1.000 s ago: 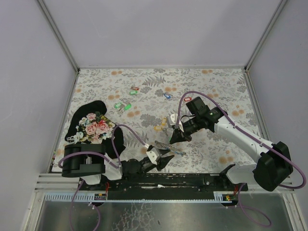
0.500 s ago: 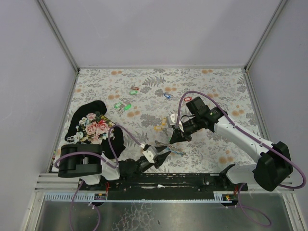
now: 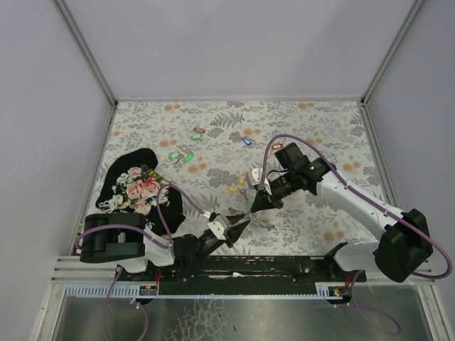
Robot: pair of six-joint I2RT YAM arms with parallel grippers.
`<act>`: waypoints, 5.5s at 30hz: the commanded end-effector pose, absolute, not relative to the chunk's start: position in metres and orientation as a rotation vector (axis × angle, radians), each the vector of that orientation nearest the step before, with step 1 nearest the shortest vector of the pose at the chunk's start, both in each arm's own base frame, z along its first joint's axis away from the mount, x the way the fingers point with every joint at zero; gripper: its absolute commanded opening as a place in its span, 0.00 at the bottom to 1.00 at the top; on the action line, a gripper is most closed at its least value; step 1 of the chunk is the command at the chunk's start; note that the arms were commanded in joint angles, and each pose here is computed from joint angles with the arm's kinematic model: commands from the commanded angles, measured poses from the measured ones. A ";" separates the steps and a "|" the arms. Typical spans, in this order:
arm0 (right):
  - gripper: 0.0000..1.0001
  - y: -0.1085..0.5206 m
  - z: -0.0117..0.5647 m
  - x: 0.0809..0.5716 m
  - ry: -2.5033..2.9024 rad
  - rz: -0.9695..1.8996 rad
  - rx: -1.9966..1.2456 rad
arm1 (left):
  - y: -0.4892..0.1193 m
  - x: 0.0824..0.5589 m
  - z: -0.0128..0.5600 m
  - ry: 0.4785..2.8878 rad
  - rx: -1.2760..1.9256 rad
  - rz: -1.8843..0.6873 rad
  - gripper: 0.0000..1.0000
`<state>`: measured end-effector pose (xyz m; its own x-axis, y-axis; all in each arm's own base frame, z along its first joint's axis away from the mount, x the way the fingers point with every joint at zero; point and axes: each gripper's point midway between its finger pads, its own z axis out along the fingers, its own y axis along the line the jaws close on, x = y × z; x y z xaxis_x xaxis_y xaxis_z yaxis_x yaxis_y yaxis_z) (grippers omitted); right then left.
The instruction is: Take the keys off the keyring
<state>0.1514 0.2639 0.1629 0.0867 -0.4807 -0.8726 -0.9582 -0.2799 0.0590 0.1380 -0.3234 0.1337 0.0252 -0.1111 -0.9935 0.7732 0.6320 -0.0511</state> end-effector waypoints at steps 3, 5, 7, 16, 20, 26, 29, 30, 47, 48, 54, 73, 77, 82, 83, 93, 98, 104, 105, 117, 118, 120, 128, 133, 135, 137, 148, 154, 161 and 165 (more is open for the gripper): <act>0.00 0.270 0.186 0.150 1.321 1.158 -1.801 | -0.320 0.129 0.143 1.347 0.625 -0.815 0.32; 0.00 0.270 0.186 0.150 1.322 1.159 -1.801 | -0.319 0.129 0.142 1.357 0.614 -0.824 0.35; 0.00 0.270 0.186 0.149 1.321 1.160 -1.800 | -0.320 0.129 0.142 1.370 0.605 -0.828 0.35; 0.00 0.270 0.186 0.149 1.321 1.161 -1.801 | -0.323 0.135 0.141 1.412 0.588 -0.808 0.25; 0.00 0.270 0.186 0.149 1.320 1.159 -1.803 | -0.324 0.138 0.142 1.427 0.568 -0.795 0.22; 0.00 0.270 0.185 0.149 1.321 1.161 -1.803 | -0.327 0.142 0.146 1.439 0.546 -0.782 0.22; 0.00 0.270 0.185 0.150 1.321 1.160 -1.803 | -0.329 0.142 0.148 1.439 0.545 -0.788 0.24; 0.00 0.270 0.185 0.150 1.321 1.159 -1.803 | -0.330 0.142 0.149 1.437 0.543 -0.789 0.25; 0.00 0.271 0.183 0.148 1.322 1.183 -1.797 | -0.333 0.144 0.155 1.443 0.512 -0.804 0.31; 0.00 0.271 0.183 0.148 1.323 1.188 -1.796 | -0.333 0.144 0.156 1.444 0.505 -0.805 0.31; 0.00 0.272 0.183 0.147 1.324 1.197 -1.791 | -0.331 0.148 0.157 1.449 0.474 -0.790 0.30; 0.00 0.278 0.177 0.154 1.378 1.196 -1.756 | -0.325 0.152 0.165 1.424 0.438 -0.779 0.32; 0.00 0.280 0.177 0.156 1.399 1.200 -1.737 | -0.325 0.153 0.165 1.424 0.436 -0.768 0.32; 0.00 0.281 0.179 0.155 1.394 1.212 -1.735 | -0.323 0.156 0.162 1.431 0.431 -0.746 0.31; 0.00 0.281 0.179 0.154 1.394 1.213 -1.736 | -0.322 0.156 0.162 1.431 0.427 -0.743 0.31; 0.00 0.287 0.177 0.148 1.391 1.240 -1.749 | -0.318 0.163 0.166 1.425 0.395 -0.695 0.31; 0.00 0.289 0.177 0.148 1.393 1.237 -1.750 | -0.315 0.165 0.166 1.427 0.386 -0.678 0.29; 0.00 0.288 0.177 0.150 1.399 1.217 -1.752 | -0.310 0.166 0.166 1.427 0.391 -0.665 0.24; 0.00 0.288 0.178 0.151 1.398 1.213 -1.752 | -0.309 0.166 0.165 1.430 0.391 -0.662 0.23; 0.00 0.287 0.179 0.151 1.396 1.201 -1.754 | -0.305 0.159 0.166 1.411 0.451 -0.680 0.24; 0.00 0.287 0.180 0.151 1.396 1.200 -1.754 | -0.306 0.156 0.166 1.403 0.472 -0.695 0.26; 0.00 0.287 0.180 0.150 1.394 1.203 -1.755 | -0.305 0.150 0.168 1.385 0.504 -0.722 0.28; 0.00 0.285 0.184 0.143 1.349 1.237 -1.778 | -0.287 0.134 0.171 1.336 0.598 -0.786 0.30; 0.00 0.284 0.185 0.138 1.319 1.256 -1.795 | -0.272 0.139 0.173 1.339 0.594 -0.796 0.31; 0.00 0.284 0.185 0.139 1.321 1.252 -1.797 | -0.273 0.137 0.175 1.334 0.605 -0.833 0.31; 0.00 0.285 0.185 0.141 1.330 1.242 -1.792 | -0.275 0.134 0.179 1.327 0.610 -0.881 0.32; 0.00 0.285 0.182 0.146 1.362 1.212 -1.782 | -0.302 0.114 0.190 1.431 0.495 -1.180 0.31; 0.00 0.285 0.180 0.148 1.374 1.202 -1.777 | -0.305 0.112 0.194 1.443 0.428 -1.252 0.29; 0.00 0.285 0.180 0.150 1.377 1.191 -1.774 | -0.300 0.120 0.196 1.522 0.201 -1.351 0.29; 0.00 0.285 0.180 0.149 1.377 1.192 -1.773 | -0.292 0.128 0.195 1.575 0.031 -1.390 0.32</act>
